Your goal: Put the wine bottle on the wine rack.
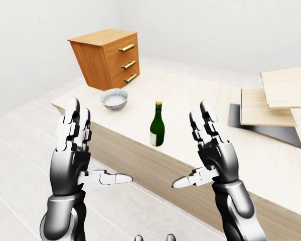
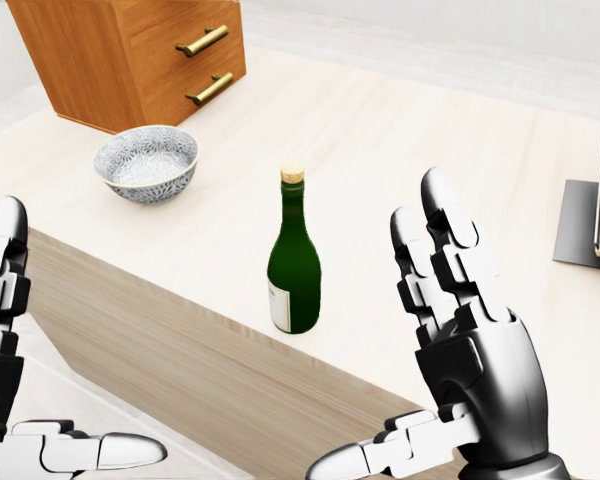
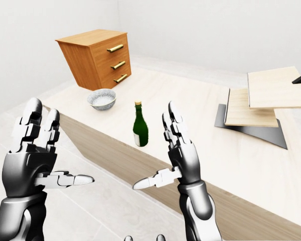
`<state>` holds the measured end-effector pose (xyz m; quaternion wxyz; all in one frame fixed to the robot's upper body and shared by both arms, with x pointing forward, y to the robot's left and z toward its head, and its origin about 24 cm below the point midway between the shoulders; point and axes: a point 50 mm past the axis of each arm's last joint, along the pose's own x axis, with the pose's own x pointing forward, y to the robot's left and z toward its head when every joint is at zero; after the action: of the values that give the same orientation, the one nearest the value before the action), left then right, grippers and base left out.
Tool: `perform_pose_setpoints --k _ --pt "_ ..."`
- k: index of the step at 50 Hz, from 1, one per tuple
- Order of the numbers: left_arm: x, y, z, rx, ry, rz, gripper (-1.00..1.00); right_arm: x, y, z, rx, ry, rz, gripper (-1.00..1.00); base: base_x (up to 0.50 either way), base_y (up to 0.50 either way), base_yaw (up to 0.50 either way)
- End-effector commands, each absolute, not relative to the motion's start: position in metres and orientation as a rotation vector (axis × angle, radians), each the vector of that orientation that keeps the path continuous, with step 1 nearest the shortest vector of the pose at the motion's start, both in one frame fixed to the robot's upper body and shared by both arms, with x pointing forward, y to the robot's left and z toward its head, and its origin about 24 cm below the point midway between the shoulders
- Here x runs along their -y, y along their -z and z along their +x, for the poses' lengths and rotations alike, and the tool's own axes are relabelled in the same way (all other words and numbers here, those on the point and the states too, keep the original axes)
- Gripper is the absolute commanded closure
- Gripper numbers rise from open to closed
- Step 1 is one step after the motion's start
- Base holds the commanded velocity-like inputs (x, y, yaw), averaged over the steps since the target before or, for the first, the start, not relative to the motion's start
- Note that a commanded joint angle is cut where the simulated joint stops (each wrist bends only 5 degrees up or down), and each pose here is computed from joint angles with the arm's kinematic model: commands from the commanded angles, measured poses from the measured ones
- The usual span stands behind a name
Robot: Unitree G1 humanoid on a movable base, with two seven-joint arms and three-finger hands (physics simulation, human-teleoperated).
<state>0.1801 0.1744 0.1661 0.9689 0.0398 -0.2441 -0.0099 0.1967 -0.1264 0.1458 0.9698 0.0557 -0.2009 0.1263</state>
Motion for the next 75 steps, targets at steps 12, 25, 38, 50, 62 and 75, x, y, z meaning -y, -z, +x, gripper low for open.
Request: perform_pose_setpoints --k 12,25,38,50,62,75 --pt "-0.176 -0.162 0.180 0.474 0.015 0.080 -1.00 0.125 -0.141 0.199 0.383 -0.259 0.091 -1.00 0.14 -0.09 0.00" --pt "-0.177 -0.161 0.180 0.466 0.014 0.081 -1.00 0.124 -0.139 0.199 0.372 -0.254 0.081 -1.00 0.22 -0.10 0.00" --pt "-0.179 -0.161 0.179 0.465 0.010 0.081 -1.00 0.121 -0.138 0.199 0.369 -0.270 0.080 -1.00 0.25 0.08 0.00" --pt "-0.178 -0.162 0.179 0.469 0.013 0.082 -1.00 0.121 -0.139 0.200 0.374 -0.260 0.081 -1.00 0.14 0.07 0.00" --pt "-0.177 -0.164 0.177 0.482 0.018 0.087 -1.00 0.119 -0.143 0.201 0.391 -0.266 0.101 -1.00 0.28 0.01 0.00" --pt "-0.179 -0.168 0.174 0.501 0.010 0.093 -1.00 0.112 -0.140 0.209 0.381 -0.263 0.105 -1.00 0.00 0.00 0.00"
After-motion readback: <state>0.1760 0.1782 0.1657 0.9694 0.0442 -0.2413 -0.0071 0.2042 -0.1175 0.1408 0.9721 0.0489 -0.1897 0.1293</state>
